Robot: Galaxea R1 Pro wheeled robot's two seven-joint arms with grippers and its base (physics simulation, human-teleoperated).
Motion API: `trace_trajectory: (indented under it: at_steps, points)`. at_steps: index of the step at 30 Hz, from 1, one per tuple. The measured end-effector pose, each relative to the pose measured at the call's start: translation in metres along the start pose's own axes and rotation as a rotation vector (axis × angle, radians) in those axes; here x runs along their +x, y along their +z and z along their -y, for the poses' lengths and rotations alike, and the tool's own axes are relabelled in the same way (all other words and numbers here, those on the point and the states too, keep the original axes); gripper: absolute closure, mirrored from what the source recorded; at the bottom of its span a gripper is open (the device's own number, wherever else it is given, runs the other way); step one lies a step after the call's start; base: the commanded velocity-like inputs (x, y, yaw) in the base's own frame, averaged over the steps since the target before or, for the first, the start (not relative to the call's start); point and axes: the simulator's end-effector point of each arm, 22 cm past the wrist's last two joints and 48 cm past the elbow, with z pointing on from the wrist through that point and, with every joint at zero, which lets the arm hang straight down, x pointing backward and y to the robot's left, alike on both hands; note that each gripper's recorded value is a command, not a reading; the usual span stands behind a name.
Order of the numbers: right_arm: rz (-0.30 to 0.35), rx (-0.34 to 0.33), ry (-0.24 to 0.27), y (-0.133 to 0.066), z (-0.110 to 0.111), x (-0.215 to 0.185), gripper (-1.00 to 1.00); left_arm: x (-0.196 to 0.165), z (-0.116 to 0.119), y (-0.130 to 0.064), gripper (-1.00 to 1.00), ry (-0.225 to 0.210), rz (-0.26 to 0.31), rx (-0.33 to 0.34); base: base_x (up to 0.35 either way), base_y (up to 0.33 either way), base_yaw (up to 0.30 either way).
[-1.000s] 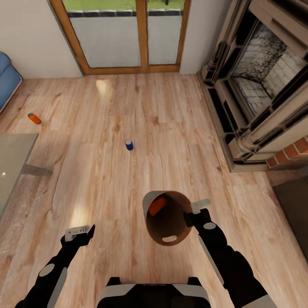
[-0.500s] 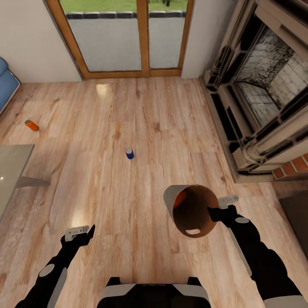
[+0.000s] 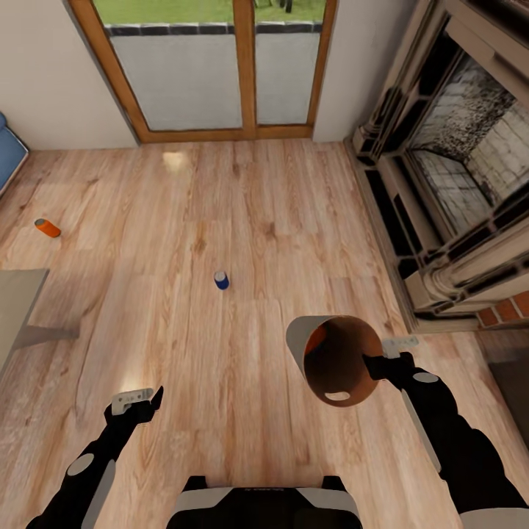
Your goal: Put the three can of soda from the living room inside the tash can in the kitchen.
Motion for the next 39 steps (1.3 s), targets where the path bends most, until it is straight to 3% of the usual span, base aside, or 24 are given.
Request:
trace_trajectory:
  at_steps: [31, 39]
  points:
    - [0.003, -0.007, -0.002, 0.0, -0.007, -0.001, 1.0, 0.009, 0.0, 0.0, -1.0, -0.001, -0.02, -0.001, 0.327, 0.0, 0.0]
    - [0.002, -0.007, -0.002, 0.0, -0.007, -0.001, 1.0, 0.022, 0.045, 0.002, -1.0, 0.051, -0.069, 0.09, 0.327, 0.0, 0.0]
